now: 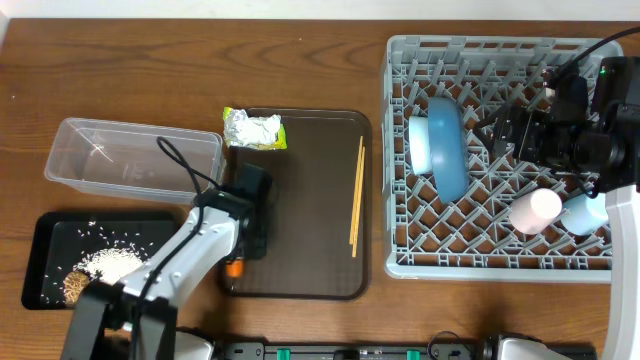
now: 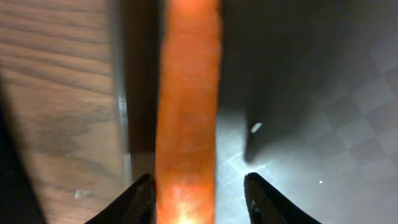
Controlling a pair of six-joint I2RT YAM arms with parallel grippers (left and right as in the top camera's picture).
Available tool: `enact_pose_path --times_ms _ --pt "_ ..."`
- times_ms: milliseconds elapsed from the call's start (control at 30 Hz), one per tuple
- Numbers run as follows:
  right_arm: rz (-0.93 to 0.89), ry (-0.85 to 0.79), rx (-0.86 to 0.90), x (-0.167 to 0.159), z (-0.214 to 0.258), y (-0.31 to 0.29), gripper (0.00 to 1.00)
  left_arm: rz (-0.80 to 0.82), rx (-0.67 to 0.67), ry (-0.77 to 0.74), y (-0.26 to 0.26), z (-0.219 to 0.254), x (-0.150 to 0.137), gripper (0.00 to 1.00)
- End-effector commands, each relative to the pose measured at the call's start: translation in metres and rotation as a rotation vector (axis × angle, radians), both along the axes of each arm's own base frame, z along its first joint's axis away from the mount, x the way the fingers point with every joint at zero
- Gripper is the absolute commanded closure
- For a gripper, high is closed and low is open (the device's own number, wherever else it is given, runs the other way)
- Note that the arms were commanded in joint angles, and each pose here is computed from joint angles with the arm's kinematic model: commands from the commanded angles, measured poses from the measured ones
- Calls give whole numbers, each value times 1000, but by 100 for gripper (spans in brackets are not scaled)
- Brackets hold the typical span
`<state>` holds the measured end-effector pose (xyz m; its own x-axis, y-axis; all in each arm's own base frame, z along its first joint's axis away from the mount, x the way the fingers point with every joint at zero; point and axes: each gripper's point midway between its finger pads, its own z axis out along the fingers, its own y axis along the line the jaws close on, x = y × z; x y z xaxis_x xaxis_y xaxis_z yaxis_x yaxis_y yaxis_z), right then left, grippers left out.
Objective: Sort waste into correct bins and load items into the dishwasher rack
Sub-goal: 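Carry the carrot to the black tray and release it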
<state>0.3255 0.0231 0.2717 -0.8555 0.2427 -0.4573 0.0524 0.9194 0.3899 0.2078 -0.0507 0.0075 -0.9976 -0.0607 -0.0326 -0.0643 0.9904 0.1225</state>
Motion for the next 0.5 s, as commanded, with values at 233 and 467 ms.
enact_pose_path --times_ms 233,467 --pt "16 -25 -24 2 3 1 2 -30 -60 82 -11 -16 -10 81" --pt "16 -33 -25 4 4 0 2 24 -73 37 -12 7 -5 94"
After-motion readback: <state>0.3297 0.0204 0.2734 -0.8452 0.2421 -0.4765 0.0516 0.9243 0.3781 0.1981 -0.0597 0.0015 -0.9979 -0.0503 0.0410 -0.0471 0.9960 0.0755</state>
